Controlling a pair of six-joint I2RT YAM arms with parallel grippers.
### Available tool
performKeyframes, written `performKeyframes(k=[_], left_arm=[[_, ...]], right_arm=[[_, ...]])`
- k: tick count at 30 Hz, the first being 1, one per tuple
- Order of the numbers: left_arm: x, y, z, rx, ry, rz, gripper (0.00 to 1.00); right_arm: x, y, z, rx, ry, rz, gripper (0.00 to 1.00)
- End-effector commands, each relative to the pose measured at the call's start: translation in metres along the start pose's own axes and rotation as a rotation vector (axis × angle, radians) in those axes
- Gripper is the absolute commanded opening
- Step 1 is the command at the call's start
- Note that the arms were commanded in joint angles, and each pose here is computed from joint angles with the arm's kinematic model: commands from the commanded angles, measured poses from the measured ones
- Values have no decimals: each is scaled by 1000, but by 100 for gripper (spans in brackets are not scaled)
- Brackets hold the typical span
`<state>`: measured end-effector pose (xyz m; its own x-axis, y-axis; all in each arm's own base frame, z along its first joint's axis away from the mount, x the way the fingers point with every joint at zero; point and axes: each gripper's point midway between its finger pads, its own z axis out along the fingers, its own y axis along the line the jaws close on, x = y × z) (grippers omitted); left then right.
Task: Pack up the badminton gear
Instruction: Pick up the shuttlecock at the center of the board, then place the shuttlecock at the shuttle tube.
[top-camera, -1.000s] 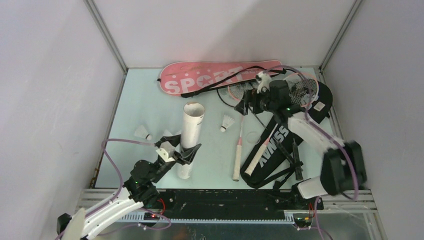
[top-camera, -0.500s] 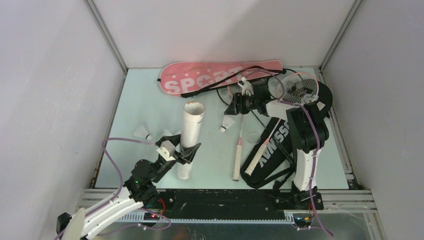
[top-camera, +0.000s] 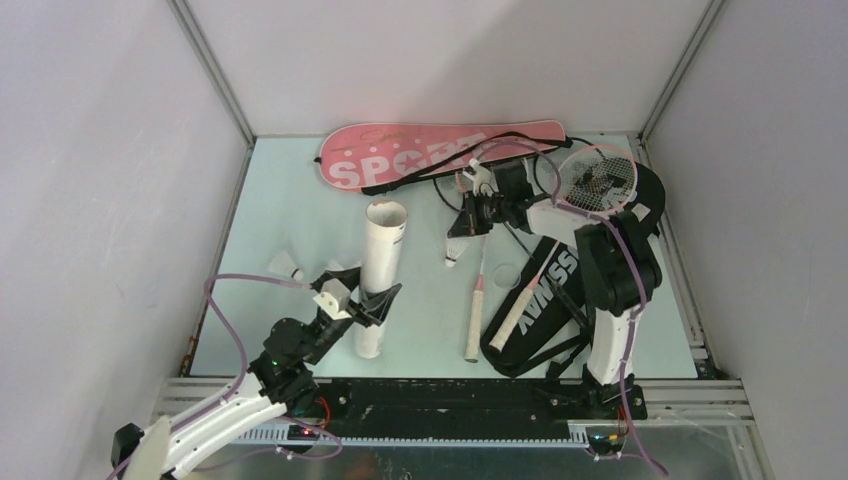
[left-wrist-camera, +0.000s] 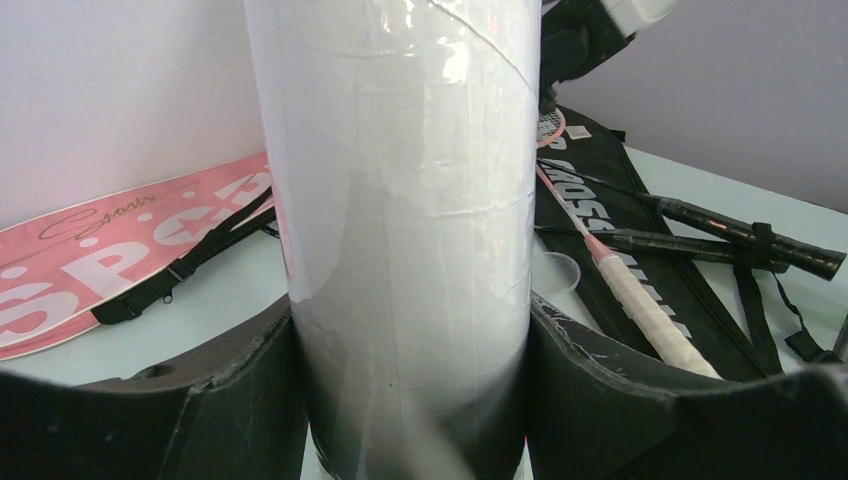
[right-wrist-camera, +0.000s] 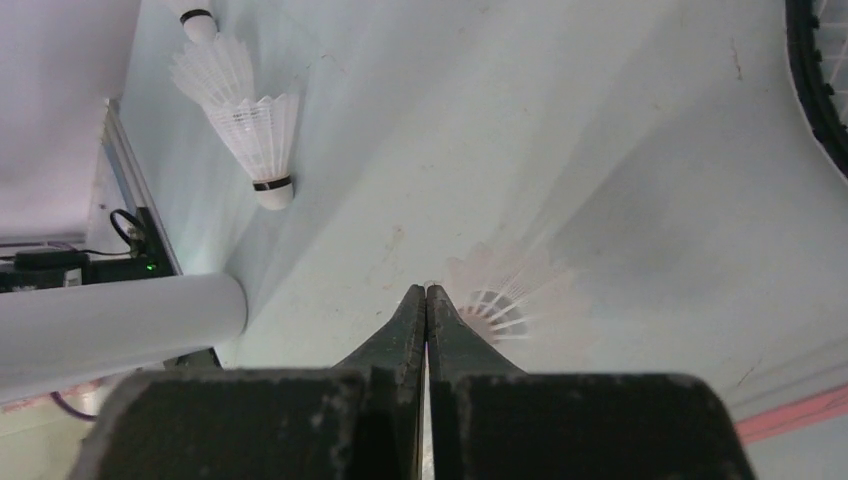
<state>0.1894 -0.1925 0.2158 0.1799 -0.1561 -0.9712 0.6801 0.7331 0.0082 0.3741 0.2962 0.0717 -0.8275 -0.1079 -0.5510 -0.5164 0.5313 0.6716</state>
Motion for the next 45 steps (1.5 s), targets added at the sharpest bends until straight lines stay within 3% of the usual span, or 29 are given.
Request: performKeyframes(k=[1,4,10,14,17,20,28,35,40,45], left_arm=[[-11,1,1,-11,-26,-36,35],[-11,-3,0,14,-26,-36,36],[-9,-17,2,97,-12,-3,36],[-6,-38,4,224,10,44,36],[3,-59,0,357,52,80,36],[2,-68,-1,415,54,93,36],[-3,-72,-5,448,23,108,36],[-1,-78,-12,490,12,115,35],[4,-96,-24,618,10,156,35],[0,-99,-26,640,-16,162,35]], right_arm=[[-34,64,-37,61,-94,-210,0],[-43,103,-65,119,-170,-329,0],[-68,216,-157,270,-512,-668,0],[-52,305,-213,125,-707,-814,0],[-37,342,-225,-21,-743,-864,0],[-20,361,-222,-107,-707,-891,0],[8,355,-195,-95,-573,-865,0],[32,356,-187,-146,-476,-708,0],[55,350,-175,-151,-324,-591,0],[75,347,-159,-169,-208,-521,0]])
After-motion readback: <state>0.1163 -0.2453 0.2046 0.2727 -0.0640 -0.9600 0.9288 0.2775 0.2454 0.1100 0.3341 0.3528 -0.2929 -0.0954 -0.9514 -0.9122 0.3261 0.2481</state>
